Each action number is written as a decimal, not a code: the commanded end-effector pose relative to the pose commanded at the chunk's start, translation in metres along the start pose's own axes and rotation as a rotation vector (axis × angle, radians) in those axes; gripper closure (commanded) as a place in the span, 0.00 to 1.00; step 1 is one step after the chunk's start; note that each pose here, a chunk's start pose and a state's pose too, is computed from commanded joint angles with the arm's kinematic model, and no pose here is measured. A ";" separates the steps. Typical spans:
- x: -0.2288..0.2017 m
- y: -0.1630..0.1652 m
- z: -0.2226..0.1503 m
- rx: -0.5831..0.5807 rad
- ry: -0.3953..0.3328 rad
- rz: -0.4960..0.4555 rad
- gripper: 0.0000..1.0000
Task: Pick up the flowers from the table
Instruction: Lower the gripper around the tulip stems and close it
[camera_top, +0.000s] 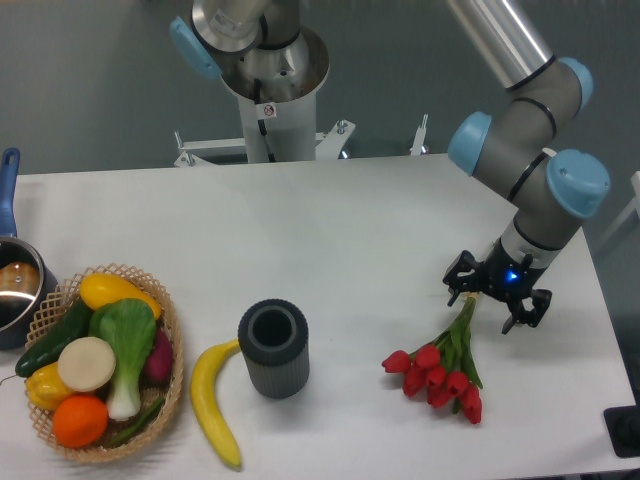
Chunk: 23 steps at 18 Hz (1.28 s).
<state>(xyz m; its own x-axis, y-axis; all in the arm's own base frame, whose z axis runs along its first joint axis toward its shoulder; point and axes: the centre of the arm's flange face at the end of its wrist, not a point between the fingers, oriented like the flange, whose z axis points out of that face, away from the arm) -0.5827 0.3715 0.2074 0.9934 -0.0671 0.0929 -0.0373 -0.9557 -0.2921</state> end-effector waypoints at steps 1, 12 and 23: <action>-0.001 0.000 0.005 -0.001 0.003 0.002 0.00; -0.003 0.003 0.018 -0.005 0.019 0.029 0.06; 0.000 -0.001 0.022 -0.004 0.022 0.046 0.51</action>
<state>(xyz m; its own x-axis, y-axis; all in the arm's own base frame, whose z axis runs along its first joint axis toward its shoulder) -0.5805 0.3785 0.1865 0.9881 -0.1168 0.1005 -0.0829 -0.9527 -0.2924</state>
